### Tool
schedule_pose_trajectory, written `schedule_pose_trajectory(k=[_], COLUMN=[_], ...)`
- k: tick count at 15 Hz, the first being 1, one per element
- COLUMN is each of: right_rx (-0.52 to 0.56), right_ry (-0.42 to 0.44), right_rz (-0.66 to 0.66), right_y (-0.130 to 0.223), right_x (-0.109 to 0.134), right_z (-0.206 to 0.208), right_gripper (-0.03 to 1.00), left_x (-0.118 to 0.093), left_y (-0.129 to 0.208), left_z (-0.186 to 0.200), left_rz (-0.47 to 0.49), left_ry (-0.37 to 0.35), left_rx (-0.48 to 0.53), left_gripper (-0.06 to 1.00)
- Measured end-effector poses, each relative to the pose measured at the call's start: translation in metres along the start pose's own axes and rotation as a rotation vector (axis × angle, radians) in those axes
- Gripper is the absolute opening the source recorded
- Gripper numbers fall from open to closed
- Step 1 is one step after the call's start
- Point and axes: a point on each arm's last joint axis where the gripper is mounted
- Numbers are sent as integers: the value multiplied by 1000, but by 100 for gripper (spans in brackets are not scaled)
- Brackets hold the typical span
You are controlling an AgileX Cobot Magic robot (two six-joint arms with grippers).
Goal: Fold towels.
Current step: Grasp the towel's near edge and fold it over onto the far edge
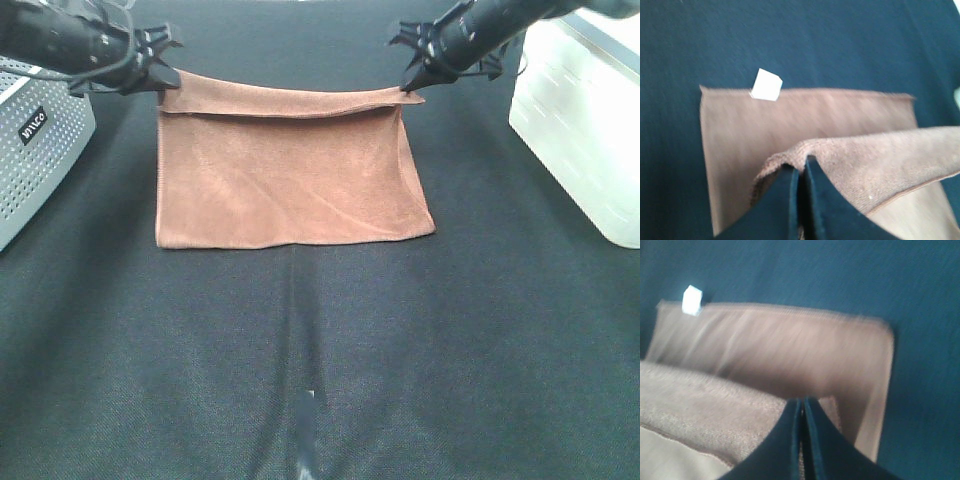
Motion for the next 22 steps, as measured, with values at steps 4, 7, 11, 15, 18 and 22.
schedule_pose_trajectory(k=[4,7,11,15,18,22], right_rx=[-63,-63,-75,6,119,325], right_ry=[26,35,37,21,-8,-32], right_rz=[28,1,-5,50,24,-20], right_y=[5,14,14,8,8,21], right_x=[-22,-34,-36,-18,-2,9], right_z=[-37,-55,-57,-30,-4,15], right_gripper=[0,1,49,71,72,72], left_x=[21,22,24,11,14,16], left_y=[8,21,23,11,5,22], left_z=[-52,-71,-74,-53,-35,-25], left_rz=[17,17,16,-49,-2,105], left_ry=[-15,-16,-24,69,140,179], left_rx=[-28,-15,-15,64,154,391], left_gripper=[0,3,47,75,76,76])
Point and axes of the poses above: a point on each arm's last joint axis where the gripper is mounted, z pointing back along that axis away from the gripper, x along the wrist's bending axis when the last joint is at zero, y = z × x, and after that the axes turned 4 degrees about -z, right-handed
